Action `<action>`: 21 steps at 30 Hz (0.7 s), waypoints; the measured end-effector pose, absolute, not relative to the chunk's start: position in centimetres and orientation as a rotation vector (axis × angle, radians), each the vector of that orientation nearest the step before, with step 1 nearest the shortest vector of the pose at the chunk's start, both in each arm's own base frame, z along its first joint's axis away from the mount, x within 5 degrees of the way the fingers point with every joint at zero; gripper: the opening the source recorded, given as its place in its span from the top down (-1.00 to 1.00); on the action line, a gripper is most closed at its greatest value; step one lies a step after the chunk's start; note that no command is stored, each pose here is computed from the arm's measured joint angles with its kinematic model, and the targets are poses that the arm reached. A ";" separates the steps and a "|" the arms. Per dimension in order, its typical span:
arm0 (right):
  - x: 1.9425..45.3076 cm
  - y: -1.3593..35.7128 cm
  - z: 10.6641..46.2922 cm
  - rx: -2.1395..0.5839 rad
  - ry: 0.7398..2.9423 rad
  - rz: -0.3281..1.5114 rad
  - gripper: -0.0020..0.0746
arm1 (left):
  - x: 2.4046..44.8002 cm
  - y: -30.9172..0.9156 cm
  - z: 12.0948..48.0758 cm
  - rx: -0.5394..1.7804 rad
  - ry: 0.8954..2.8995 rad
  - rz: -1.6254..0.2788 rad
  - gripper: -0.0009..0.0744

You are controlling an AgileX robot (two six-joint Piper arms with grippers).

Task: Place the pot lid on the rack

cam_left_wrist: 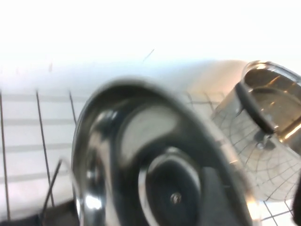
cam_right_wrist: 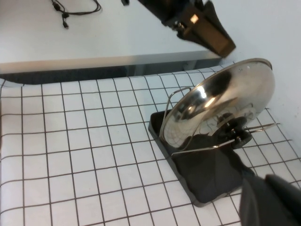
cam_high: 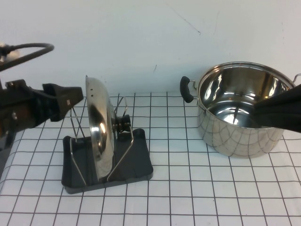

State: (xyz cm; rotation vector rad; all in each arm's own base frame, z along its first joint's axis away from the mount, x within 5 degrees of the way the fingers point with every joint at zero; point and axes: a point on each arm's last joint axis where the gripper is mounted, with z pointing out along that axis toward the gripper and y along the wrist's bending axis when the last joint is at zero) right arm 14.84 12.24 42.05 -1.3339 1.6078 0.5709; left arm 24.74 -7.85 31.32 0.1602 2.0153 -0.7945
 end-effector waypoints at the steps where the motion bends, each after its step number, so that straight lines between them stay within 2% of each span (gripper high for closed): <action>1: 14.8 12.2 42.0 -1.334 1.608 0.570 0.95 | 24.4 -7.8 31.8 0.185 1.992 -0.783 0.14; 5: 14.8 12.2 41.8 -1.361 1.618 0.558 0.95 | 22.6 -7.6 33.8 0.285 1.890 -0.717 0.71; 8: 14.3 12.0 41.3 -1.434 1.650 0.579 0.95 | 21.0 -7.3 35.2 0.345 1.811 -0.672 0.90; 11: 13.9 11.5 40.4 -1.503 1.760 0.560 0.95 | 19.6 -7.1 36.5 0.371 1.749 -0.649 0.95; 14: 13.9 10.2 39.2 -1.524 1.965 0.431 0.95 | 18.7 -7.0 37.3 0.382 1.709 -0.638 0.97; 17: 14.8 8.3 38.4 -1.446 2.169 0.166 0.95 | 18.3 -7.1 37.4 0.391 1.703 -0.654 0.97; 21: 15.7 5.4 38.4 -1.250 2.326 -0.234 0.95 | 18.3 -7.5 36.7 0.409 1.770 -0.796 0.98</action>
